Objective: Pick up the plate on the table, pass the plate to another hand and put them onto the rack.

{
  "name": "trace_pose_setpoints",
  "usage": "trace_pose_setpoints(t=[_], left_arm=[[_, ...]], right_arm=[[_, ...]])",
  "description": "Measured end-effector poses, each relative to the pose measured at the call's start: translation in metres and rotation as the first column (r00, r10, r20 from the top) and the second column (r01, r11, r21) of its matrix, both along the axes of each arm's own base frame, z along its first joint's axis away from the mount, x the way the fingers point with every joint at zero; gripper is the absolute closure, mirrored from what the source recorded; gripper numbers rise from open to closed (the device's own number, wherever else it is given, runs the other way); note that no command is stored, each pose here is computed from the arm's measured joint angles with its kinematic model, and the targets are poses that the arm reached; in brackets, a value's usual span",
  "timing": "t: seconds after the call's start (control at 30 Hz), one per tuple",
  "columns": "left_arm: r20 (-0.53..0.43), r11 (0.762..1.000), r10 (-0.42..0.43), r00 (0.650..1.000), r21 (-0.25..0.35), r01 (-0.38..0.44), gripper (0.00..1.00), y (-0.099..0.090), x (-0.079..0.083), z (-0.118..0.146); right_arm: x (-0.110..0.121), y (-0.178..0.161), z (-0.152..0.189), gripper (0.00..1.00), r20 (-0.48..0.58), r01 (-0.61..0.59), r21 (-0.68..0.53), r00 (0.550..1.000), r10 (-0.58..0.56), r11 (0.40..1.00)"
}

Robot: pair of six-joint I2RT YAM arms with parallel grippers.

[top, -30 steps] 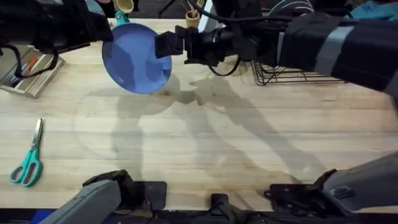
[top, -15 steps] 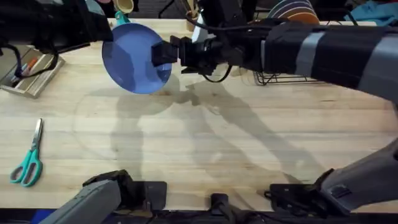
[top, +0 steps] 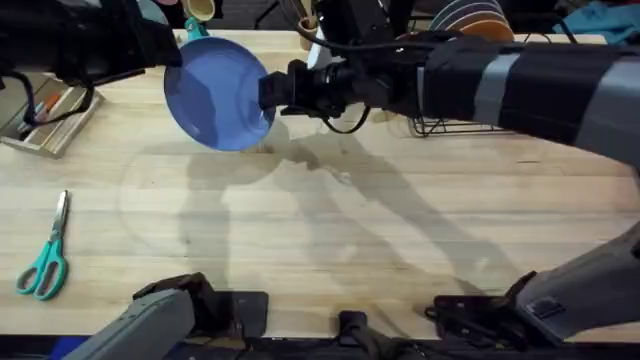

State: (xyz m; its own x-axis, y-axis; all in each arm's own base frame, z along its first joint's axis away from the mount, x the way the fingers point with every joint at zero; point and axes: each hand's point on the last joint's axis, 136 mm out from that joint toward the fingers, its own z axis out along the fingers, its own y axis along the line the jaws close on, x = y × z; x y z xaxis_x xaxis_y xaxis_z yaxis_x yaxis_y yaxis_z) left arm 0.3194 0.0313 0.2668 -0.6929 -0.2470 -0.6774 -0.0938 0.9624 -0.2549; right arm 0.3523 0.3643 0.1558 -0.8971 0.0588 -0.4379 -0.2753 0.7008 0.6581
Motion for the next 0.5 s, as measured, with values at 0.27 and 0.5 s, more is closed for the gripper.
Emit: trace_pose_setpoints(t=[0.27,0.5], left_arm=[[0.0,1.0,0.0,1.0,0.0,0.0,0.959,0.0,0.0,0.0],[0.0,1.0,0.0,1.0,0.0,0.0,0.959,0.0,0.0,0.0]], right_arm=[[0.0023,0.0017,0.0033,0.796,-0.007,0.019,0.022,1.0,-0.019,1.0],[0.0012,0.0029,0.0034,0.951,-0.016,0.024,0.027,1.0,-0.024,0.999]])
